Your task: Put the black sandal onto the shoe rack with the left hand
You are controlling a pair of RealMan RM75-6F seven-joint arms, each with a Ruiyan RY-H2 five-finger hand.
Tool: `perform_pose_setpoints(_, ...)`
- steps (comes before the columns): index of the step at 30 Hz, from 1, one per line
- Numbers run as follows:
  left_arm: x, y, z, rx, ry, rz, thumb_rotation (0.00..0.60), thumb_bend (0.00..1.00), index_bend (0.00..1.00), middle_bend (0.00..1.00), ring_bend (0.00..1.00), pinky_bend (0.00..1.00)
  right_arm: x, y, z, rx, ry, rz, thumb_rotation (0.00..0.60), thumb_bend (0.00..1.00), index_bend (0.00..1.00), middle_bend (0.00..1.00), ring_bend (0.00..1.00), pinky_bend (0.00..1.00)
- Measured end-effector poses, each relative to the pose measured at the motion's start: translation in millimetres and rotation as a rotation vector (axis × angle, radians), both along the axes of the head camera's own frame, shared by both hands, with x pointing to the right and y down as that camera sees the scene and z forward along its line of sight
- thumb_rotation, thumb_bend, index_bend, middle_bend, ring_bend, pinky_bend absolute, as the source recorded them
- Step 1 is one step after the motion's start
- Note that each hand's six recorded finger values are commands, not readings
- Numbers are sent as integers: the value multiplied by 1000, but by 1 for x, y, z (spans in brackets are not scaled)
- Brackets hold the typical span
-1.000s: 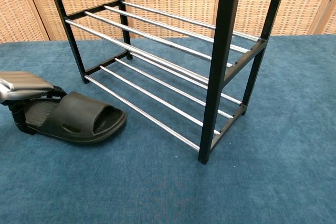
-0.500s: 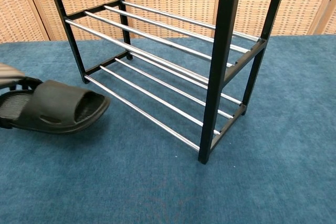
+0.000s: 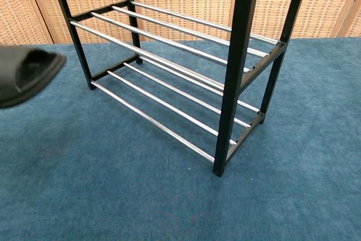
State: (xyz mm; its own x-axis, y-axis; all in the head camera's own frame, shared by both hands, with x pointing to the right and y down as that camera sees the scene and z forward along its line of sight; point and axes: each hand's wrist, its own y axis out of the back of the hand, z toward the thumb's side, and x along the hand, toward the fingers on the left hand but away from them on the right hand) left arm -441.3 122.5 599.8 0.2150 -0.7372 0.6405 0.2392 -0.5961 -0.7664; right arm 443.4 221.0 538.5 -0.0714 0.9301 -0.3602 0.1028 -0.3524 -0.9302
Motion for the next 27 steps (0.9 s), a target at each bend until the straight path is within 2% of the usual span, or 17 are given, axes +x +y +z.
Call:
perform_pose_setpoints(5, 14, -4, -27, 23, 14, -80, 600, 491, 610, 504, 453, 475, -1, 0, -1, 0, -5, -4, 600, 0, 0, 0, 0, 0)
perform_pose_setpoints(11, 37, -22, -48, 47, -19, -144, 600, 515, 638, 528, 478, 495, 0, 0, -2, 1, -10, -1, 600, 0, 0, 0, 0, 0)
perform_pose_setpoints(18, 67, -49, -52, 46, -23, -218, 600, 516, 669, 564, 520, 553, 1, -1, -2, 0, -13, 2, 600, 0, 0, 0, 0, 0)
perform_pose_setpoints(27, 125, -73, -49, 53, -7, -316, 600, 540, 698, 591, 546, 619, 4, -2, -2, -3, -15, 10, 600, 0, 0, 0, 0, 0)
